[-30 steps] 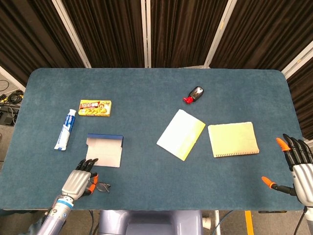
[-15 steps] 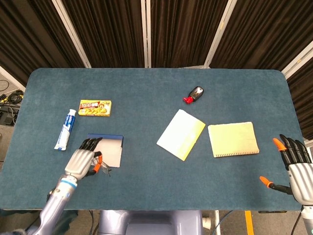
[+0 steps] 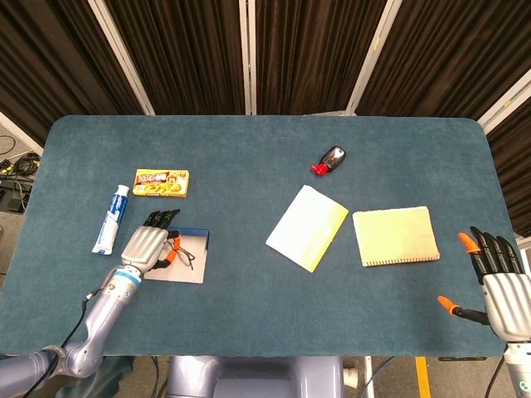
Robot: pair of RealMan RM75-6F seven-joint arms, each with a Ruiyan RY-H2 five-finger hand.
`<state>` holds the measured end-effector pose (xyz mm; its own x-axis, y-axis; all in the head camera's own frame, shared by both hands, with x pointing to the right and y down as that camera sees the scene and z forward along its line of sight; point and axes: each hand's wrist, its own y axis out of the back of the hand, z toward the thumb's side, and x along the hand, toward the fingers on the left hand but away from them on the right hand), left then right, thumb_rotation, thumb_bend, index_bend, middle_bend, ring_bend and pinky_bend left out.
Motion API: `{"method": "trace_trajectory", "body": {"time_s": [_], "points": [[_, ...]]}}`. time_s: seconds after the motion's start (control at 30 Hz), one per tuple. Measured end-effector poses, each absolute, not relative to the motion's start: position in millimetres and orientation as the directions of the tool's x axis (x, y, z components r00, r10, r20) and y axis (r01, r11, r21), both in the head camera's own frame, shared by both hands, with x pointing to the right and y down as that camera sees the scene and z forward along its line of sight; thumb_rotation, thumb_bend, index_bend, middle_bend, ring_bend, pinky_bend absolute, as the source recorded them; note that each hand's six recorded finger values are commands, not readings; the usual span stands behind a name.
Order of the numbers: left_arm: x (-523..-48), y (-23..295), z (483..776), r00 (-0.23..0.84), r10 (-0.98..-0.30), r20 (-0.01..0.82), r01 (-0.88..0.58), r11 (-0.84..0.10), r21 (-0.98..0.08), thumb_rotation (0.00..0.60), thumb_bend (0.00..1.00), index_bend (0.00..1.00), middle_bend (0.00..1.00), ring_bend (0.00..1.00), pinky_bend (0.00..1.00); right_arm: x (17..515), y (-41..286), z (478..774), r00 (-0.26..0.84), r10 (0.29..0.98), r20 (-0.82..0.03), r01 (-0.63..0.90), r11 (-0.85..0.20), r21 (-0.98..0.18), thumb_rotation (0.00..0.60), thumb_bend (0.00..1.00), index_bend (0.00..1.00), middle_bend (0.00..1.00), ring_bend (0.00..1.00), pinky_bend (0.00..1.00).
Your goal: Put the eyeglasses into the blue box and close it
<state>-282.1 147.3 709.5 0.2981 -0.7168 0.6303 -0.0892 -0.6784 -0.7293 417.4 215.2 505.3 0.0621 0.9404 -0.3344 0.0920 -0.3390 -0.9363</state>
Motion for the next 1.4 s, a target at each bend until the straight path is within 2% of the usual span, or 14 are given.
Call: {"method": "trace_trajectory", "body": {"time_s": [0.43, 0.53, 0.6, 0.67, 0.73, 0.87, 1.03, 1.4], "points": [[-299, 133, 728, 0.244, -0.726, 0.643, -0.096, -0.678, -0.728, 0.6, 0.51, 0.58, 0.0, 0.0, 0.0, 417, 215, 507, 0.06, 0.94, -0.336, 0.087, -0.34, -0.936, 0.6, 0.0, 0.01, 0.0, 0.0, 0.0], [-303, 132, 730, 0.235, -0.724, 0.649, -0.098, -0.682, -0.725, 0.6, 0.49, 0.47, 0.0, 0.0, 0.0, 417, 215, 507, 0.059, 0.94, -0.337, 0.087, -0.341, -0.936, 0.6, 0.0, 0.01, 0.0, 0.0, 0.0], [-305, 131, 730, 0.233, -0.723, 0.65, -0.098, -0.683, -0.724, 0.6, 0.45, 0.3, 0.0, 0.0, 0.0, 417, 215, 507, 0.059, 0.939, -0.338, 0.087, -0.342, -0.936, 0.6, 0.0, 0.01, 0.0, 0.0, 0.0], [-307, 130, 729, 0.23, -0.726, 0.649, -0.097, -0.68, -0.726, 0.6, 0.37, 0.08, 0.0, 0.0, 0.0, 417, 215, 508, 0.059, 0.939, -0.339, 0.087, -0.343, -0.935, 0.6, 0.0, 0.01, 0.0, 0.0, 0.0], [-308, 129, 727, 0.23, -0.732, 0.642, -0.096, -0.673, -0.733, 0.6, 0.31, 0.0, 0.0, 0.0, 0.0, 417, 215, 507, 0.059, 0.939, -0.338, 0.087, -0.342, -0.936, 0.6, 0.0, 0.01, 0.0, 0.0, 0.0], [-306, 127, 721, 0.244, -0.746, 0.619, -0.099, -0.654, -0.75, 0.6, 0.27, 0.0, 0.0, 0.0, 0.0, 417, 215, 506, 0.058, 0.94, -0.336, 0.09, -0.34, -0.936, 0.6, 0.0, 0.01, 0.0, 0.0, 0.0], [-299, 128, 711, 0.277, -0.758, 0.59, -0.099, -0.633, -0.767, 0.6, 0.26, 0.0, 0.0, 0.0, 0.0, 417, 215, 505, 0.059, 0.94, -0.335, 0.095, -0.339, -0.936, 0.6, 0.0, 0.01, 0.0, 0.0, 0.0], [-293, 131, 721, 0.276, -0.737, 0.617, -0.043, -0.651, -0.758, 0.6, 0.26, 0.0, 0.0, 0.0, 0.0, 419, 215, 505, 0.059, 0.941, -0.335, 0.097, -0.339, -0.936, 0.6, 0.0, 0.01, 0.0, 0.0, 0.0]]}}
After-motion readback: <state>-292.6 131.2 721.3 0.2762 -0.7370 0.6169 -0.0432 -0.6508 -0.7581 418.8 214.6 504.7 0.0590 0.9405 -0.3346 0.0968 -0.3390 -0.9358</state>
